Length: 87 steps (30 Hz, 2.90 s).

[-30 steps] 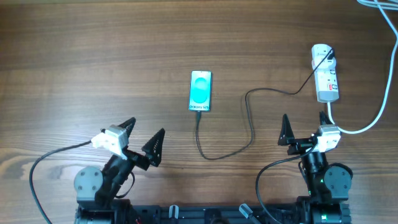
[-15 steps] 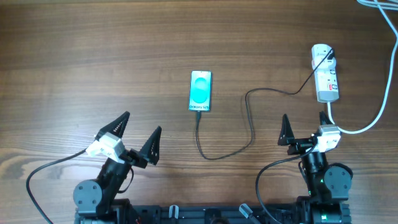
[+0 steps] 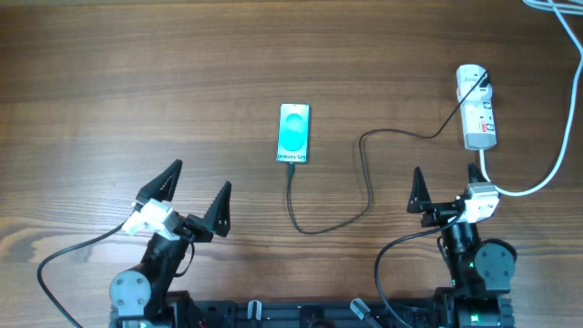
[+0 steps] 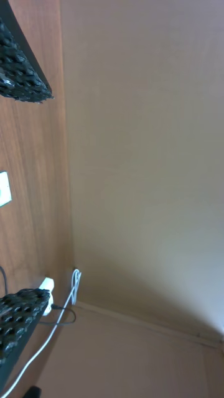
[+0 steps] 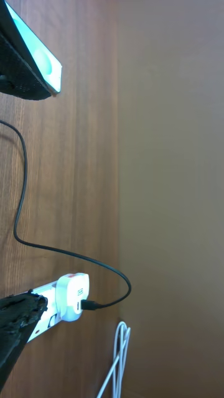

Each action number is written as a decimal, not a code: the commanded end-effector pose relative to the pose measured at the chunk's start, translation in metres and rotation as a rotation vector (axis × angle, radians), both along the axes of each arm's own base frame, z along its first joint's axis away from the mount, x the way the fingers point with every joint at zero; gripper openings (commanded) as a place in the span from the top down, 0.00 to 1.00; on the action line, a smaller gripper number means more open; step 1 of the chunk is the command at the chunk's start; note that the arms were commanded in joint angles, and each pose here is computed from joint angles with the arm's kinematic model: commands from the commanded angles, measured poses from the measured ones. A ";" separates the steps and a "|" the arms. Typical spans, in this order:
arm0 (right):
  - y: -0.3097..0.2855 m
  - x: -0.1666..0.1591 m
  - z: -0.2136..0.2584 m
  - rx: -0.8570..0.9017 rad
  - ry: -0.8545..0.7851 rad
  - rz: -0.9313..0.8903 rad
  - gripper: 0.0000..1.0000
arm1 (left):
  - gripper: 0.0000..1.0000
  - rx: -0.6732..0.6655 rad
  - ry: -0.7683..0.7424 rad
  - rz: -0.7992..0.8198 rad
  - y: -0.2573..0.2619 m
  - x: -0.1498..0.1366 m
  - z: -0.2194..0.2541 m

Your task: Plug charger to phone and switch on socket

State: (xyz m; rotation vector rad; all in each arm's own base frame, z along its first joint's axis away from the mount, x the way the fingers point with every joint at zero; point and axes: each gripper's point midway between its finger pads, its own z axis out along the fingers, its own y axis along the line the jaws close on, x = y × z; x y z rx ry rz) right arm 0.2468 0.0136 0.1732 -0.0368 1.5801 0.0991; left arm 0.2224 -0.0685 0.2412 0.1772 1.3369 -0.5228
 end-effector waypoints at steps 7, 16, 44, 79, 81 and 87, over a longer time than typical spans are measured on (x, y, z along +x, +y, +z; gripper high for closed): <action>-0.001 -0.001 0.003 -0.011 -0.015 -0.003 0.00 | 0.00 0.039 -0.022 0.133 0.020 0.008 -0.005; -0.001 -0.001 0.003 -0.011 -0.015 -0.003 0.00 | 0.00 0.311 0.019 0.189 0.021 0.015 -0.039; -0.001 -0.001 0.003 -0.011 -0.015 -0.003 0.00 | 0.00 0.156 0.297 0.489 0.080 0.023 -0.085; -0.001 -0.001 0.003 -0.011 -0.015 -0.003 0.00 | 0.00 0.194 0.290 0.528 0.086 0.023 -0.085; -0.001 -0.001 0.003 -0.011 -0.015 -0.003 0.00 | 0.00 0.196 0.290 0.515 0.084 0.023 -0.085; -0.001 -0.001 0.003 -0.011 -0.015 -0.003 0.00 | 0.00 0.199 0.289 0.510 0.083 0.023 -0.085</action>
